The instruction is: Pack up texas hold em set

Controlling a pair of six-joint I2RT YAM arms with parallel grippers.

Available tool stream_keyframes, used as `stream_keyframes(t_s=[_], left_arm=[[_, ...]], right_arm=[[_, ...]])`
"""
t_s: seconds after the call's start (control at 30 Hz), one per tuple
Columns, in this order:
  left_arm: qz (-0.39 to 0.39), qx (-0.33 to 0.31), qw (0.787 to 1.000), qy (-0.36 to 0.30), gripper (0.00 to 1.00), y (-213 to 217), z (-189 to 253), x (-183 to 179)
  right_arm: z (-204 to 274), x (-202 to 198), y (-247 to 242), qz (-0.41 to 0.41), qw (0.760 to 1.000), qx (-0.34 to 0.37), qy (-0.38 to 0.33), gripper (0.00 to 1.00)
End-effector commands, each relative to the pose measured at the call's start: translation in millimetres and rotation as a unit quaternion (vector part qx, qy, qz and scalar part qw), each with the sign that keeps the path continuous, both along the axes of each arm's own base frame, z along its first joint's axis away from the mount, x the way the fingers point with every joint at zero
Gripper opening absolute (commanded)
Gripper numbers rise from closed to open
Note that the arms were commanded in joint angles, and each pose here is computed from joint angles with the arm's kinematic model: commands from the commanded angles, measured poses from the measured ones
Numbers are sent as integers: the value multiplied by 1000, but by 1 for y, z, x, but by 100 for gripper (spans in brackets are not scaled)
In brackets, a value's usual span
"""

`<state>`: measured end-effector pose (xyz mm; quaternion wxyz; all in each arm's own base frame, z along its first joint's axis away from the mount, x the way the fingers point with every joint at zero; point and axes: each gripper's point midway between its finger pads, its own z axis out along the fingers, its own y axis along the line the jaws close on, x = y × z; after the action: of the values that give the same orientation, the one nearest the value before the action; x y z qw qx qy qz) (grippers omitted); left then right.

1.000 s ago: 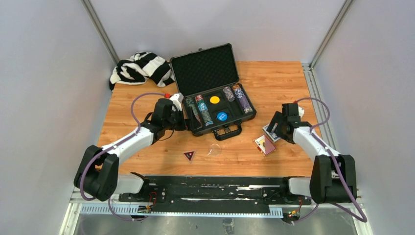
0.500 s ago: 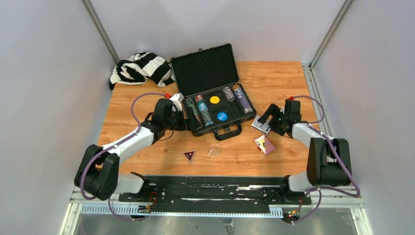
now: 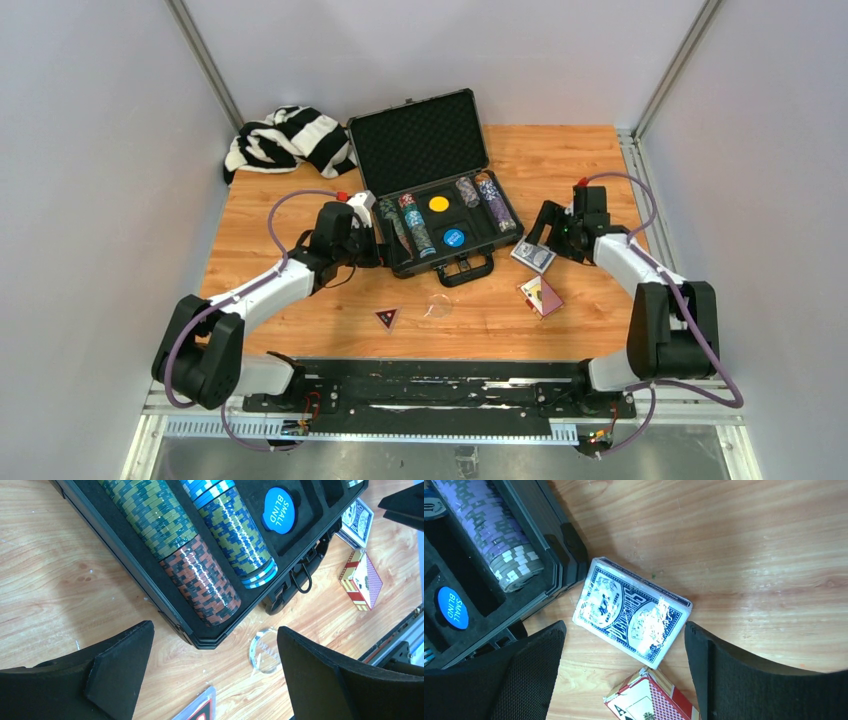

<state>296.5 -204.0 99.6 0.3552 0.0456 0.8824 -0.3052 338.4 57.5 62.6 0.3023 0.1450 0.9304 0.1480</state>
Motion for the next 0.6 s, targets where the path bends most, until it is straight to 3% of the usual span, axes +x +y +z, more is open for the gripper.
stream_keyframes(t_s=[0.0,0.1,0.23,0.37,0.57], left_arm=[[-5,-6,1000,-7,98,-4,2,2],[-7,-6,1000,-2,98,-5,-1,2],[-8,-5,1000,-2,98,-5,-2,1],[-8,-4,1000,-4,98,-4,-3,-1],[-11,-9,1000,-1,98,-6,-3,-1]], right_arm=[[-3,5,-29,-35,995,-94,21,77],[-13,23,-42,-76,992,-90,45,46],[-31,43,-54,-97,988,-91,74,31],[-53,34,-47,-89,987,-72,115,2],[-52,-1,-24,-51,989,-85,112,1]])
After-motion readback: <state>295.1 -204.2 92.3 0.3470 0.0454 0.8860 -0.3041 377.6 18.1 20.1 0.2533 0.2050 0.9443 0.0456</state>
